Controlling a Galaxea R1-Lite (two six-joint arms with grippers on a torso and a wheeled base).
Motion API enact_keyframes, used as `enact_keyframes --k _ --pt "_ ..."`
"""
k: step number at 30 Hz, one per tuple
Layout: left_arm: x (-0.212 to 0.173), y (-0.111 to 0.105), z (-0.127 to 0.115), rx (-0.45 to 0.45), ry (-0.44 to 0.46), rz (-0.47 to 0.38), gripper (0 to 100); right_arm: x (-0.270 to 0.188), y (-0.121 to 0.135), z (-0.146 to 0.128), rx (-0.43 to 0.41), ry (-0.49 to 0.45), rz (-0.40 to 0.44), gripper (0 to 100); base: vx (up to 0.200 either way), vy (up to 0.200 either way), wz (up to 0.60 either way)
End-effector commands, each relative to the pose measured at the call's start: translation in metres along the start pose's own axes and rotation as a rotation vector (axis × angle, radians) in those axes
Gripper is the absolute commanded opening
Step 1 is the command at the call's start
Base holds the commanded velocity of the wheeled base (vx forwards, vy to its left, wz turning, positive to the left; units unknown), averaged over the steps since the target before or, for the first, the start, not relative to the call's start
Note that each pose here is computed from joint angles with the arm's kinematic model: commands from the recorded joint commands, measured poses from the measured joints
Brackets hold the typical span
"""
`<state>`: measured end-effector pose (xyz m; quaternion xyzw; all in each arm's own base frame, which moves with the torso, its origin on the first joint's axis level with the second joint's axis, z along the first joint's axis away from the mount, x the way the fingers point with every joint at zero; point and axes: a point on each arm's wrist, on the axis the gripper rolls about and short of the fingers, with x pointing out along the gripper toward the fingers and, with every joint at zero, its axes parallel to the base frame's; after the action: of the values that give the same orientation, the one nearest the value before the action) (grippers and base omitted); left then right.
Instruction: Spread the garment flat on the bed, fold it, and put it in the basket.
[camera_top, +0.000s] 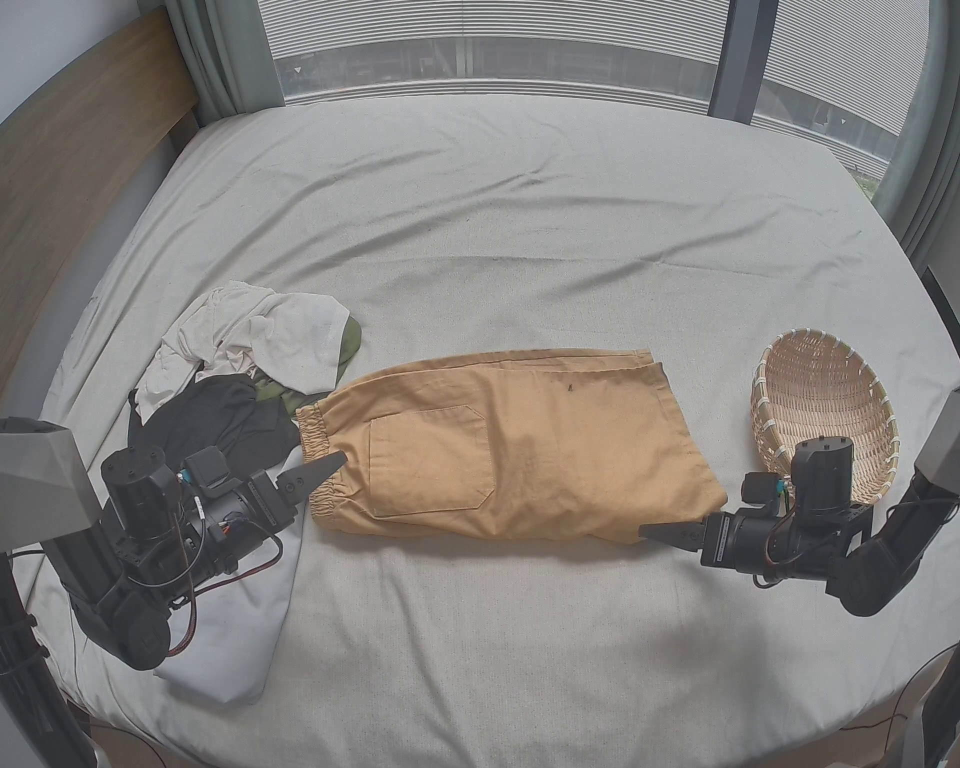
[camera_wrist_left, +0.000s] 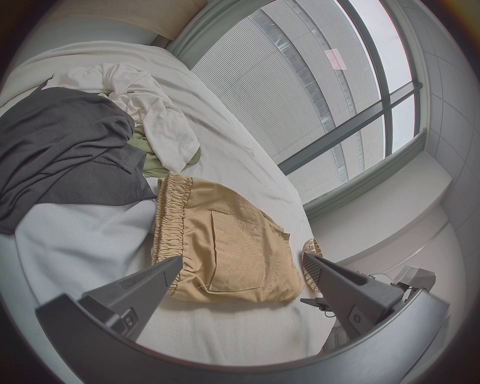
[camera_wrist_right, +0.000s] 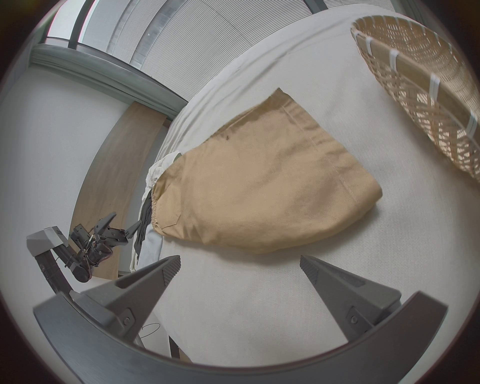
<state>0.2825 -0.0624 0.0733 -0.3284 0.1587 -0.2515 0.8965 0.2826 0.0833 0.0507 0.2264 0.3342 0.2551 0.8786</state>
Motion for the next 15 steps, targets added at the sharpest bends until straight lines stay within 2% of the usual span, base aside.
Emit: enact_keyframes --k 1,8,15 --pt "0.000 0.001 0.000 0.001 -0.002 0.000 100 0.012 -0.012 -0.007 0.023 0.028 -0.036 100 0.000 0.000 0.00" --pt "0.000 0.001 0.000 0.000 -0.002 0.002 100 0.022 -0.017 -0.005 0.023 0.006 -0.048 100 0.000 0.000 0.00" --pt "0.001 0.001 0.001 0.001 -0.006 0.003 100 0.038 -0.025 -0.003 -0.002 -0.095 -0.004 100 0.000 0.000 0.00"
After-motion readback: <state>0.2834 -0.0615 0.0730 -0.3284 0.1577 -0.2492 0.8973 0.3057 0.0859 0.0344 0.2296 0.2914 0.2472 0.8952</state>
